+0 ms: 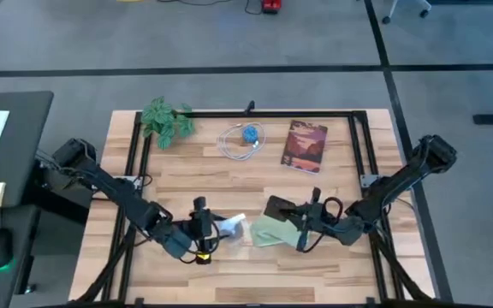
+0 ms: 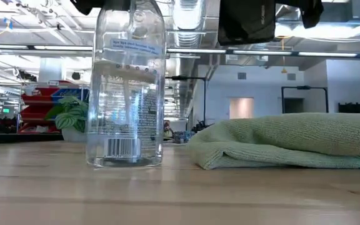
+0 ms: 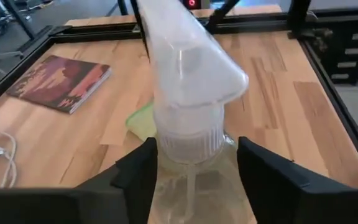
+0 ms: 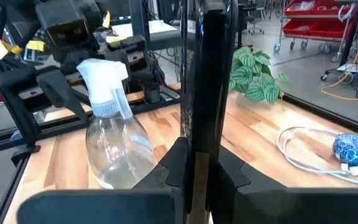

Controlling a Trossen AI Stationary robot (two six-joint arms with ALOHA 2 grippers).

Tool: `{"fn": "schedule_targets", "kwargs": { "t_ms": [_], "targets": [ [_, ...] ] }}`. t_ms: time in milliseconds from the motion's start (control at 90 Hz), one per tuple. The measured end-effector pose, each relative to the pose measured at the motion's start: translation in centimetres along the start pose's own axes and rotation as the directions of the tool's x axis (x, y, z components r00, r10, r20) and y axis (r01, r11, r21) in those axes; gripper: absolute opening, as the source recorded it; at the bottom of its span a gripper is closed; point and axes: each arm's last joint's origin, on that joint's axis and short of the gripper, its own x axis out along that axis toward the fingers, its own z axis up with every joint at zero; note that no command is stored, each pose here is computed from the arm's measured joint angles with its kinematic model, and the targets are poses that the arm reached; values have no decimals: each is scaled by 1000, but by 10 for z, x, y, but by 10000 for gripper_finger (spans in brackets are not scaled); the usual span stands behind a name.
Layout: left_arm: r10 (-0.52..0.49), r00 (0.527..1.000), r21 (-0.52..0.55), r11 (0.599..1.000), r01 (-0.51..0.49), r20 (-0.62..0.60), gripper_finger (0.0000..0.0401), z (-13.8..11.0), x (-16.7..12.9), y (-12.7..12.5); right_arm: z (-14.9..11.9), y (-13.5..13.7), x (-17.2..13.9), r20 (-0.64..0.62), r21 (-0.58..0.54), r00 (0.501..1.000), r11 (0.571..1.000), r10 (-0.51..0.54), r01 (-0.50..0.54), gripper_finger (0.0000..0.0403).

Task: Apply microfiber cloth
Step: Spray the back of the black cellphone with the spray bottle

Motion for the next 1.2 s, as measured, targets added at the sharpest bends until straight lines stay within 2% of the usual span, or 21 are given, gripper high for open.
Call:
{"fn": "schedule_targets", "kwargs": {
  "t_ms": [200, 556, 856, 989, 1200],
  "targets": [
    [79, 996, -38, 996, -78, 39, 162, -1, 2, -2, 0, 0, 0, 2, 6, 1000, 1000, 0, 0, 16],
    [64, 985, -184, 982, -33, 162, 160, 13, 0, -7, 0, 0, 0, -1, 2, 1000, 1000, 1, -1, 18],
    [100, 982, -223, 973, -62, 163, 154, 17, 8, 3, 0, 0, 0, -1, 3, 1000, 1000, 1, -1, 20],
    [113, 980, -227, 971, -75, 161, 119, 18, 10, 5, 0, 0, 0, -1, 3, 1000, 1000, 1, -1, 20],
    [175, 969, -215, 967, -137, 172, 27, 19, 10, 8, 0, 0, 0, -1, 3, 1000, 1000, 1, -1, 20]
  ]
}}
